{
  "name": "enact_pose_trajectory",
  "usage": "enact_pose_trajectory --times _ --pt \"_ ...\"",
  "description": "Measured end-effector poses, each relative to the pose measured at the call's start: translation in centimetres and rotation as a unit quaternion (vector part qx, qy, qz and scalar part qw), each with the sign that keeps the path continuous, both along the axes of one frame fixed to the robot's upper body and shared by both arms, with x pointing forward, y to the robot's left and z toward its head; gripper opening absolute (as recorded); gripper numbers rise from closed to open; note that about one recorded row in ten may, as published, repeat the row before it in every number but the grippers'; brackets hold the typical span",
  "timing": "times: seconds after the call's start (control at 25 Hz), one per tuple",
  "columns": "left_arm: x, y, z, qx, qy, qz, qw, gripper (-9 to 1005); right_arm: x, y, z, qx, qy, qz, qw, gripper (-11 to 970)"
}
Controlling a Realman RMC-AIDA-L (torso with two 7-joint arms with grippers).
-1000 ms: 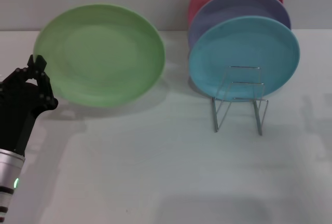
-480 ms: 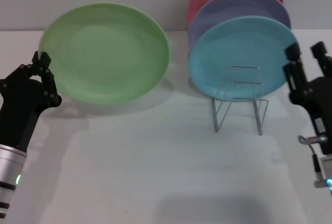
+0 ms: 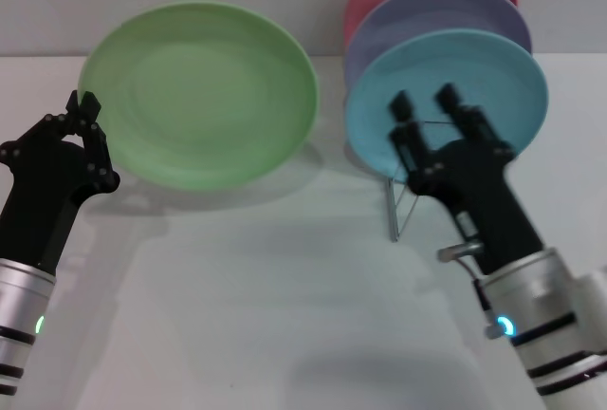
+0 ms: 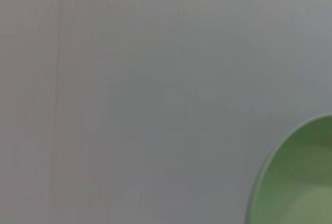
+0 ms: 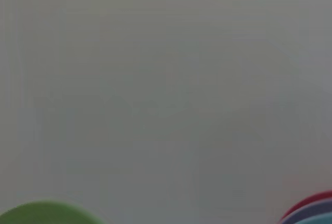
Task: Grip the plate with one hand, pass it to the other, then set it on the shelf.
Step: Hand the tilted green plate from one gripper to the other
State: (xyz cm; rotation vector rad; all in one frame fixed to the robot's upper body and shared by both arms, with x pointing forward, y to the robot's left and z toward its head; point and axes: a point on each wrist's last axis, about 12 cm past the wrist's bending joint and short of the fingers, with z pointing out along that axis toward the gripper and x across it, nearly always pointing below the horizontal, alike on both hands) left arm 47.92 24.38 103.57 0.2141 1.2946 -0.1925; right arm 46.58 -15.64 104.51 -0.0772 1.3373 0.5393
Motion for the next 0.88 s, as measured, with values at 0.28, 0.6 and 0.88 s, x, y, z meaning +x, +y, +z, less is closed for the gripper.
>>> enact_pose_trajectory --times 0.28,0.6,0.88 --pt "-0.1 -0.3 -0.1 0.005 0.004 0.007 1.000 33 0.7 1.7 -0.4 -0.029 0.028 0.058 0.997 500" --pt "-0.6 -1.1 -0.2 0.023 0.000 0.021 1.000 33 1.5 2.8 -0.6 -0.037 0.059 0.069 0.995 493" --pt "-0.7 -1.1 -0.3 0.027 -0.001 0.019 0.999 34 2.4 3.1 -0.6 -0.043 0.077 0.069 0.994 487"
